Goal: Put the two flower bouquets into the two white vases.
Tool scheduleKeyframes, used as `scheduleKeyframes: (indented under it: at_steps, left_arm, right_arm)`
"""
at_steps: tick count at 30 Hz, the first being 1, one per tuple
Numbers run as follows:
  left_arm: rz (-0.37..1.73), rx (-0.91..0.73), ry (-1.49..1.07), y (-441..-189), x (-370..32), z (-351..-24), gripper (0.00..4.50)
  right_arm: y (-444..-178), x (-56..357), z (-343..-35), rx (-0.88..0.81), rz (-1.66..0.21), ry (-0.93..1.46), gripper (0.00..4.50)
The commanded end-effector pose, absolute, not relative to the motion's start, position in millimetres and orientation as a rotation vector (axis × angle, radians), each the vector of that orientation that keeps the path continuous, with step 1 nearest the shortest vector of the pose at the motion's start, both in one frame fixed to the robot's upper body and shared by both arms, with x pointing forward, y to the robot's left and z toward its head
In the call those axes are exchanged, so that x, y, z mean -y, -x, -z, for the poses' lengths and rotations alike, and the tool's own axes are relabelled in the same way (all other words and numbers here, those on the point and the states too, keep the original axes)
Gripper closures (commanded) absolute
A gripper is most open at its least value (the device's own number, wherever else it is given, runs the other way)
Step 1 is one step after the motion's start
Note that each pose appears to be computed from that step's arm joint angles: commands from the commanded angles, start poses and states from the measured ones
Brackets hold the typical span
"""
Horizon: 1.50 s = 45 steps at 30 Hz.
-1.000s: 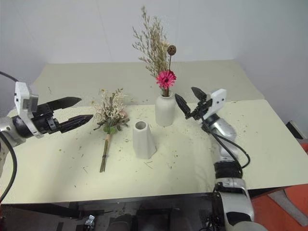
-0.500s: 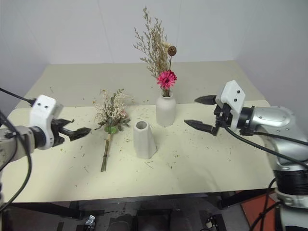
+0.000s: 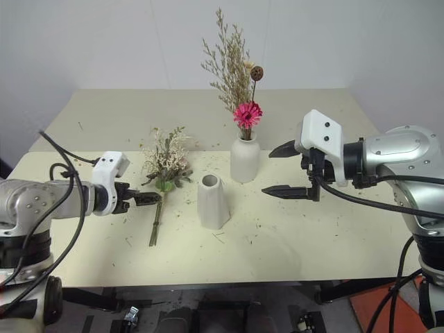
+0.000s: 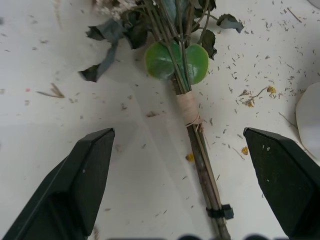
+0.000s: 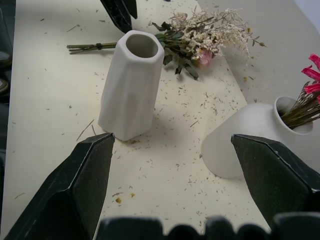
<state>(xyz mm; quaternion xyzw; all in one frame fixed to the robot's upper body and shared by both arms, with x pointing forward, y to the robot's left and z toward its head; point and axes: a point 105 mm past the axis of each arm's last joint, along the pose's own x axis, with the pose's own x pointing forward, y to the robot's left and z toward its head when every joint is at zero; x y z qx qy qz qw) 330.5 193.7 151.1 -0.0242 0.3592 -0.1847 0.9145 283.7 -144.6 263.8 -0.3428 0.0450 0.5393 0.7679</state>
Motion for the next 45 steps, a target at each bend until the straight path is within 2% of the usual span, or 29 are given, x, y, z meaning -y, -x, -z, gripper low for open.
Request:
scheduleKeyframes:
  at_steps: [1, 10, 13, 15, 25, 27, 31, 36, 39, 43, 45]
  left_arm:
    - [0.41, -0.764, 0.059, -337.1, -183.2, -151.8, 0.0]
    - [0.413, -0.835, 0.089, -351.8, -171.3, -145.4, 0.0]
    - [0.414, -0.846, 0.105, -355.9, -168.8, -145.8, 0.51]
    - [0.415, -0.858, 0.108, -357.5, -167.1, -144.8, 1.07]
    - [0.402, -0.874, 0.138, -364.6, -164.3, -140.8, 4.33]
    - [0.372, -0.85, 0.14, -367.7, -168.5, -140.7, 4.43]
    - [0.31, -0.669, 0.171, -383.3, -177.3, -164.5, 4.43]
    - [0.3, -0.377, 0.189, -390.6, -193.9, -222.4, 4.43]
    - [0.29, -0.139, 0.248, -391.2, -206.0, -267.0, 4.43]
    - [0.451, 0.214, 0.302, -373.9, -200.0, -329.1, 4.43]
    - [0.571, 0.317, 0.348, -362.2, -191.9, -349.6, 4.43]
  right_arm:
    - [-274.7, 145.5, -285.6, -0.028, -1.13, 0.785, 0.06]
    - [-261.1, 149.4, -286.5, -0.036, -1.12, 0.811, 0.06]
    - [-258.6, 151.3, -285.1, -0.045, -1.117, 0.812, 0.0]
    - [-258.5, 152.5, -284.4, -0.05, -1.111, 0.811, 0.0]
    - [-261.3, 159.5, -274.9, -0.091, -1.08, 0.8, 0.0]
    - [-261.8, 160.6, -274.6, -0.091, -1.073, 0.799, 0.0]
    - [-262.4, 161.1, -273.0, -0.092, -1.071, 0.796, 0.0]
    - [-263.6, 164.9, -273.6, -0.09, -1.046, 0.791, 0.0]
    - [-263.1, 169.7, -274.8, -0.086, -1.021, 0.775, 0.0]
    - [-257.7, 177.8, -272.5, -0.077, -1.008, 0.767, 0.0]
    - [-254.7, 179.9, -272.4, -0.068, -1.005, 0.767, 0.0]
